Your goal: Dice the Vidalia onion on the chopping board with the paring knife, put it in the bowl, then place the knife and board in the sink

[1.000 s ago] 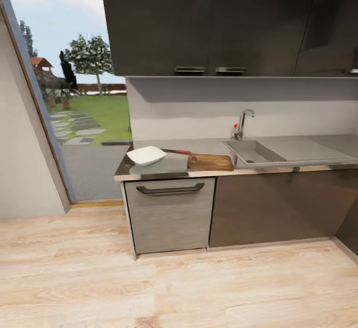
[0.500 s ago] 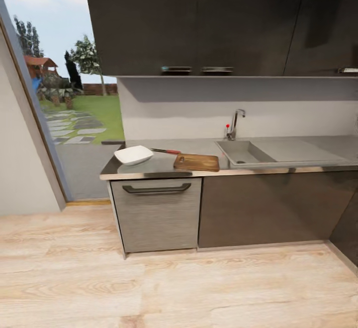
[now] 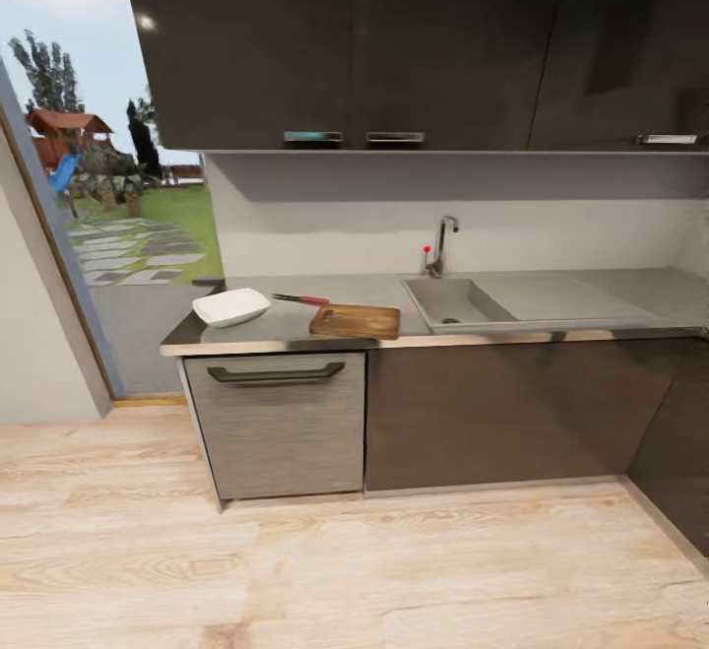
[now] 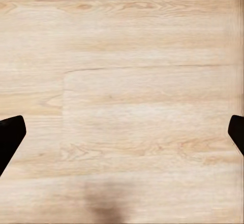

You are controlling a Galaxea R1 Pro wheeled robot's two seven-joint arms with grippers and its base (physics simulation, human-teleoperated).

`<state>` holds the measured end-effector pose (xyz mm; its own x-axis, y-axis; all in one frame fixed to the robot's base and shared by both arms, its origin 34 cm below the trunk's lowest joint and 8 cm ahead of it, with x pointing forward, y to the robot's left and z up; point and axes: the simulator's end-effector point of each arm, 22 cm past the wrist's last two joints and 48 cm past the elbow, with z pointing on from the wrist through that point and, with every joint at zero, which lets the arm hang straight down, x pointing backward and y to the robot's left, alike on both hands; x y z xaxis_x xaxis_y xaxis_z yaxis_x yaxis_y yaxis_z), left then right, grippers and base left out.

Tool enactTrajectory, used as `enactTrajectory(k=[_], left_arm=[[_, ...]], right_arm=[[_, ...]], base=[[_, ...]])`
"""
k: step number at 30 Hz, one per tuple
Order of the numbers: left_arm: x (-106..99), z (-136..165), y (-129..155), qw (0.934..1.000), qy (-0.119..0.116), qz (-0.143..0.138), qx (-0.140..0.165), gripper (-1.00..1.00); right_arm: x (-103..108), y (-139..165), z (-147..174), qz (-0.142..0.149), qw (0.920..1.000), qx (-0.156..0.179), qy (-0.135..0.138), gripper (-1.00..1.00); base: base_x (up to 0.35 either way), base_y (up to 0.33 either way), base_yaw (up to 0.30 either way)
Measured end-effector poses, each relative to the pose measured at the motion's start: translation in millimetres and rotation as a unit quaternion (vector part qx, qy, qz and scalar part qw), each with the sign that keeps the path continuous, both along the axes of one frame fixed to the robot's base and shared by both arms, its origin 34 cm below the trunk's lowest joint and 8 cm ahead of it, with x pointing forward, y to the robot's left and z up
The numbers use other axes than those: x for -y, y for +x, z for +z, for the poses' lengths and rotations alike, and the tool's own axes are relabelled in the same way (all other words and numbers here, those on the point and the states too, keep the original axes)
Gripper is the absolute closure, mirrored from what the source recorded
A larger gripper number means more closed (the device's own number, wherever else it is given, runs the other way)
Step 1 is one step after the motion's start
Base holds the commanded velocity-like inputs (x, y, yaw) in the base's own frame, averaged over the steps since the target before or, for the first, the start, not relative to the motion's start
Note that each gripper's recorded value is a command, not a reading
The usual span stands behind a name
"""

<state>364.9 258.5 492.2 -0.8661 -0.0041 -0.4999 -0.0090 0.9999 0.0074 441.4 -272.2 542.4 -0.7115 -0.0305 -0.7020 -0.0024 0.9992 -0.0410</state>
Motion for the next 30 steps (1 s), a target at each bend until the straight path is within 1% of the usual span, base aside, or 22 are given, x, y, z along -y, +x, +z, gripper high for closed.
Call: enactTrajectory(k=[13,18,27,30], left_arm=[[0.0,0.1,0.1,1.0,0.0,0.0,0.0,-1.0],[0.1,1.0,1.6,1.0,0.0,0.0,0.005,-1.0],[0.2,5.5,6.8,0.9993,0.0,0.0,0.038,-1.0],[0.3,5.8,7.1,0.9992,0.0,0.0,0.039,-1.0]], right_arm=[[-0.9,-0.4,-0.2,0.002,1.0,0.0,0.001,-1.0],[-0.2,-0.5,-0.4,0.002,1.0,-0.001,0.001,-1.0],[0.3,-0.6,-0.5,0.002,1.0,-0.001,0.0,-1.0],[0.7,-0.6,-0.5,0.002,1.0,-0.001,0.0,-1.0]], base=[[0.0,-0.308,0.0],[0.0,-0.049,0.0],[0.0,-0.006,0.0],[0.0,0.0,0.0]])
